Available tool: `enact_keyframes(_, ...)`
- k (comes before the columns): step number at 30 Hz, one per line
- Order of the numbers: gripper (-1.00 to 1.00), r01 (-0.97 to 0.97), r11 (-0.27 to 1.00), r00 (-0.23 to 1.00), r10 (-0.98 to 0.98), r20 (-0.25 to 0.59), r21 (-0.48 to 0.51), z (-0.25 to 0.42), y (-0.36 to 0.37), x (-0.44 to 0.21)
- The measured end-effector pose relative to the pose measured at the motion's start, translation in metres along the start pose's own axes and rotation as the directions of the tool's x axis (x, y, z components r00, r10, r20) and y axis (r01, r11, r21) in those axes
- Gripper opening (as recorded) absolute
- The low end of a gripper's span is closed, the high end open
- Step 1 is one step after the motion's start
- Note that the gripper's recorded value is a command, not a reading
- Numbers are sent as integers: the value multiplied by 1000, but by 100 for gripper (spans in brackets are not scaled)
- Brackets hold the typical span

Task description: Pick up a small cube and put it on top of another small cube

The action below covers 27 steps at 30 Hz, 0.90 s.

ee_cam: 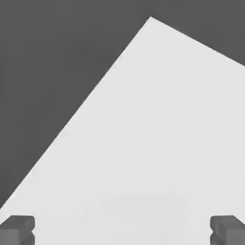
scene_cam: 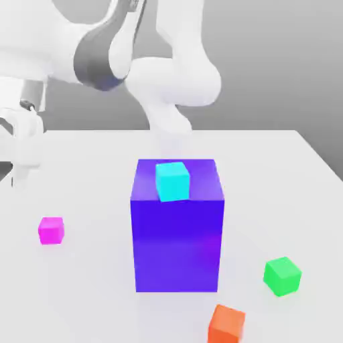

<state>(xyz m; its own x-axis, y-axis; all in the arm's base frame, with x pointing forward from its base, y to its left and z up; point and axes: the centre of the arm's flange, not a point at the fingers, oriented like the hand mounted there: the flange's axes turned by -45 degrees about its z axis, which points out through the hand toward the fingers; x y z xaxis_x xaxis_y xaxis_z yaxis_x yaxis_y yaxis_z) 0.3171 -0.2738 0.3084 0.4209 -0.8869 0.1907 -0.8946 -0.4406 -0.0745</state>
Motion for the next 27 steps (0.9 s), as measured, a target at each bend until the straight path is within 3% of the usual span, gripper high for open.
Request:
enact_keyframes(7, 0, -358, 925, 917, 374, 136, -130, 96, 117, -45)
enact_keyframes(14, 0, -361, 922, 913, 380, 148, -142, 158, 121, -63)
enact_keyframes(15, -100, -361, 922, 913, 380, 148, -141, 163, 122, -65)
enact_keyframes(22, -100, -361, 922, 913, 380, 148, -141, 162, 121, -64)
enact_keyframes(27, -100, -361, 922, 913, 380, 149, -139, 124, 118, -55)
